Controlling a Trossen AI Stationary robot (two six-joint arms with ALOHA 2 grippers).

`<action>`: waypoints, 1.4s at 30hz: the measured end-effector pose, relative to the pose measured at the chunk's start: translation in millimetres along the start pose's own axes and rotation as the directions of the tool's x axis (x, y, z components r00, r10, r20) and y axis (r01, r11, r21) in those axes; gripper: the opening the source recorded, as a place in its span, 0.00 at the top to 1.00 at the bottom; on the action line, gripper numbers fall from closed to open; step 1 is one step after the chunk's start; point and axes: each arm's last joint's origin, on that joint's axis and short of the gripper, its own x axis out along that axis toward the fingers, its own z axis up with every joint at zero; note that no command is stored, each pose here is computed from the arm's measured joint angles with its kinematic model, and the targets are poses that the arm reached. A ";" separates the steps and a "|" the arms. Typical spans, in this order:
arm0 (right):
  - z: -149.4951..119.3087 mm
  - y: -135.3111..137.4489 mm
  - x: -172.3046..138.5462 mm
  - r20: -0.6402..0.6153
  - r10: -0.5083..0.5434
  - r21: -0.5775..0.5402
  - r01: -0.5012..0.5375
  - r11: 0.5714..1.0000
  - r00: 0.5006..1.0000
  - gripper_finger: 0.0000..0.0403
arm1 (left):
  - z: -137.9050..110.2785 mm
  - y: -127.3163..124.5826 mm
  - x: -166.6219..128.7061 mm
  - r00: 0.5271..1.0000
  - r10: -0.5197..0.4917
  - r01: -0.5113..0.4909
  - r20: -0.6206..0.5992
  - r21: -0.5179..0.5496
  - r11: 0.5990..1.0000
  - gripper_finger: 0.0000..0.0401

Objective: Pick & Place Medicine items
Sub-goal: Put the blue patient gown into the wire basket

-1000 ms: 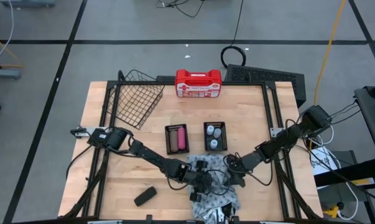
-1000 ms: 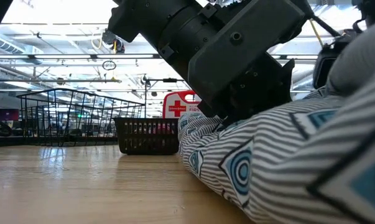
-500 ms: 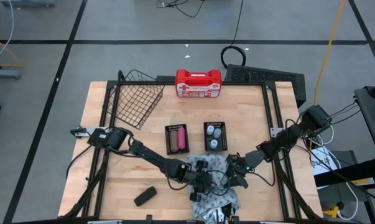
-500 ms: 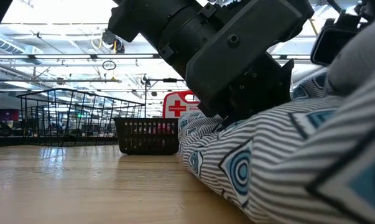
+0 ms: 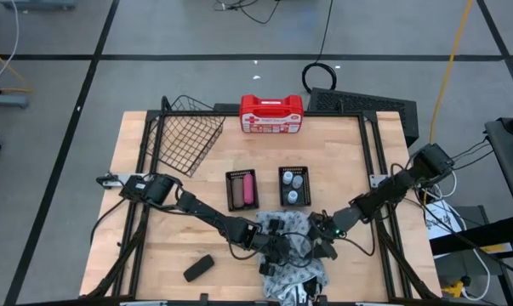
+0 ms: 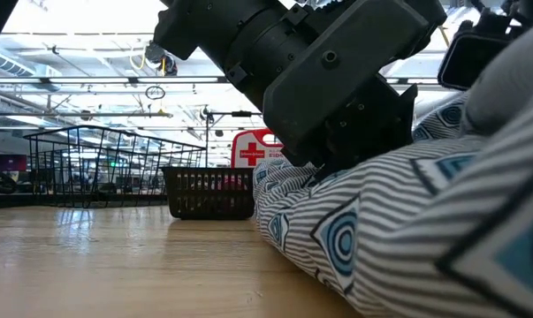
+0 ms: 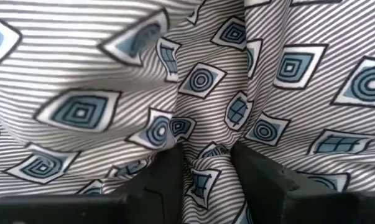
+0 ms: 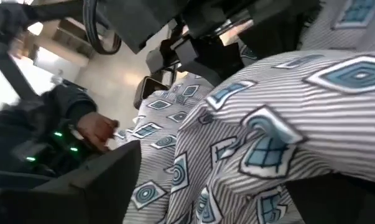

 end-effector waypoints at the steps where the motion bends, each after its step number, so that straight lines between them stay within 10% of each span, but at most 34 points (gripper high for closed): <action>1: -0.3 2.4 2.4 -0.002 -0.014 -0.020 0.014 1.000 1.000 0.10 | 0.0 0.0 0.0 1.000 0.000 0.000 0.000 0.000 1.000 0.64; 7: -1.6 7.8 16.1 -0.048 -0.222 -0.102 0.216 0.971 0.974 0.07 | 0.0 0.0 0.0 1.000 -0.001 0.001 0.000 -0.015 1.000 0.64; 14: 3.0 -10.0 11.6 -0.022 -0.441 0.085 0.441 0.893 0.897 0.07 | 0.1 0.0 0.0 1.000 -0.001 0.001 0.001 -0.028 1.000 0.64; 27: 4.1 -9.2 12.7 -0.045 -0.399 0.143 0.401 0.905 0.916 0.11 | 0.1 0.0 0.0 1.000 0.000 0.000 0.001 -0.036 0.999 0.64; 42: 3.9 -7.5 16.4 -0.061 -0.328 0.008 0.329 0.944 0.943 0.96 | 7.0 0.2 -7.0 0.999 0.000 0.000 0.036 0.004 1.000 0.64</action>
